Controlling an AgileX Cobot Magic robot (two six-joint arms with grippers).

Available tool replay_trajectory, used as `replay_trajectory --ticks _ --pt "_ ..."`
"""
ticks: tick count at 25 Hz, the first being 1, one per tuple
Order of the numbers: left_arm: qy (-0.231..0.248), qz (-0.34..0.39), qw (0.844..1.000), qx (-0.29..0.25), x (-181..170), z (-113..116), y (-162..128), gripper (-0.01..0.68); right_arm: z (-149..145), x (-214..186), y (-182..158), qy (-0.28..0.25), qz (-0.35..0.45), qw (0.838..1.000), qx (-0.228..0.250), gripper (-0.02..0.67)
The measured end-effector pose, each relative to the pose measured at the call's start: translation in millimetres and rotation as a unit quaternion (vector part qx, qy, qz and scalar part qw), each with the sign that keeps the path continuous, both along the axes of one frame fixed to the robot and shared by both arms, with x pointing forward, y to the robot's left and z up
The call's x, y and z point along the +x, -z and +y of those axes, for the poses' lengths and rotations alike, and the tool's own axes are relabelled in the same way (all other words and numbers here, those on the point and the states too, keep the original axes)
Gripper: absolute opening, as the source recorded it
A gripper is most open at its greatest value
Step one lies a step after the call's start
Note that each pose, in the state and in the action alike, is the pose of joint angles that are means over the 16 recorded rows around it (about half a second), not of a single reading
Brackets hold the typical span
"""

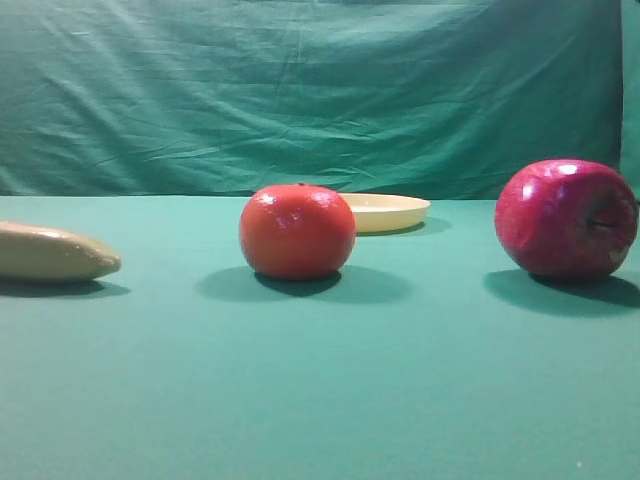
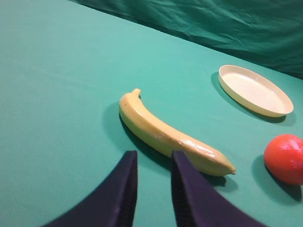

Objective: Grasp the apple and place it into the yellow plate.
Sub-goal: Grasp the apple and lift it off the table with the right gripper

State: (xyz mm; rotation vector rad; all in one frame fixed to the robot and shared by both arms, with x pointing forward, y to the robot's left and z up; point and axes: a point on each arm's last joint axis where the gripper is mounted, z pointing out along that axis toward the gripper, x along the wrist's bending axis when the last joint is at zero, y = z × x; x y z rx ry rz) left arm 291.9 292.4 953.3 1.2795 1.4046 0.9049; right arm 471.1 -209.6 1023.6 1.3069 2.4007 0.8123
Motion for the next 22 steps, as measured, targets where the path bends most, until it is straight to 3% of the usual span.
replay_trajectory --ticks 4,7,16,22 --pt "0.000 0.000 1.000 0.000 0 0 0 0.157 5 17 15 0.011 0.026 1.000 -0.001 0.598" --pt "0.000 0.000 1.000 0.000 0 0 0 0.157 8 28 29 0.019 0.042 0.999 -0.004 0.641" --pt "0.000 0.000 1.000 0.000 0 0 0 0.157 12 50 70 0.034 0.073 0.997 -0.022 0.619" --pt "0.000 0.000 1.000 0.000 0 0 0 0.157 16 61 80 0.036 0.082 0.996 -0.025 0.585"
